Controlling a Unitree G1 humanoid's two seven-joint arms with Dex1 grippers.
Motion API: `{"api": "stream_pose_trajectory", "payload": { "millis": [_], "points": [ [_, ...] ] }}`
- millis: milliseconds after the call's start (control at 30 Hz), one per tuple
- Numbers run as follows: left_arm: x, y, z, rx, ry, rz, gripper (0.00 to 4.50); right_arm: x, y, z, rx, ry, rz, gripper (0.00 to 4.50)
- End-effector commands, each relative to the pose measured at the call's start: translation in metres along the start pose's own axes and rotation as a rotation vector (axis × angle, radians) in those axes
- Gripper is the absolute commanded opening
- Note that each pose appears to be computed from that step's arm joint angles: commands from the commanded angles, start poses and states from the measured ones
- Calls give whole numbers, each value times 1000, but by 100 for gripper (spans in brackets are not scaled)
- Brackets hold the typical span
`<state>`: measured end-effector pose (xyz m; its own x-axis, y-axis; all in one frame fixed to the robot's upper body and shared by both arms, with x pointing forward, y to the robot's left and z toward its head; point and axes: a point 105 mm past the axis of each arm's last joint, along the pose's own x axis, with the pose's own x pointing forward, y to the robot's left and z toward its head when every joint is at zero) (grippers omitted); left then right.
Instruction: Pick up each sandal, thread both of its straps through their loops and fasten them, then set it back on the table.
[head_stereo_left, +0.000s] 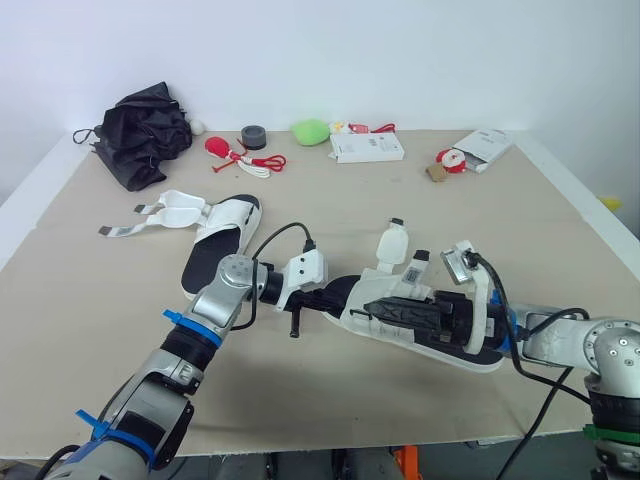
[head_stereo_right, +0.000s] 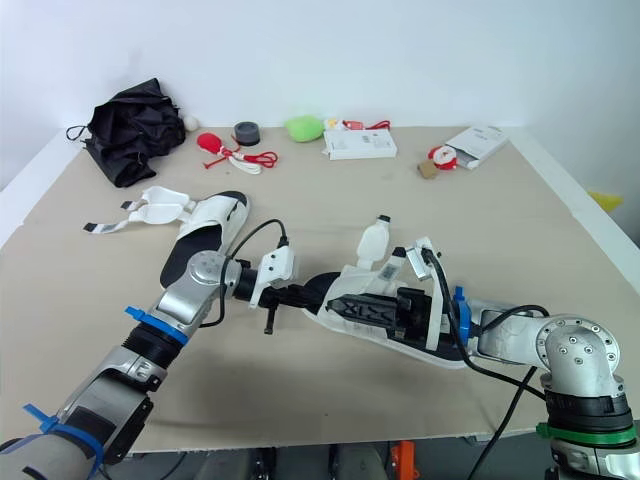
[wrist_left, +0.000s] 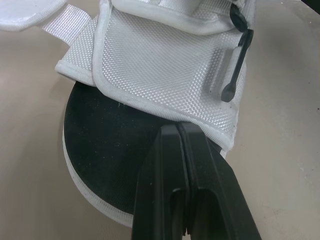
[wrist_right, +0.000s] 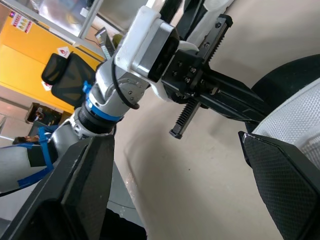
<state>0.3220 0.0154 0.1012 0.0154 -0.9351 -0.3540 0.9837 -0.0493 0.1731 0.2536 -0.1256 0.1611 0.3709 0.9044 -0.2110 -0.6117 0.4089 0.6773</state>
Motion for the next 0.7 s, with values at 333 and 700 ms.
{"api": "stream_pose_trajectory", "payload": {
  "millis": [333, 700],
  "points": [
    [7, -11, -21, -53, 71, -39, 0, -29, -51, 45, 40, -113, -207, 442],
    [8, -12, -21, -53, 72, -46, 0, -27, -39, 78, -26, -173, -127, 442]
  ]
}}
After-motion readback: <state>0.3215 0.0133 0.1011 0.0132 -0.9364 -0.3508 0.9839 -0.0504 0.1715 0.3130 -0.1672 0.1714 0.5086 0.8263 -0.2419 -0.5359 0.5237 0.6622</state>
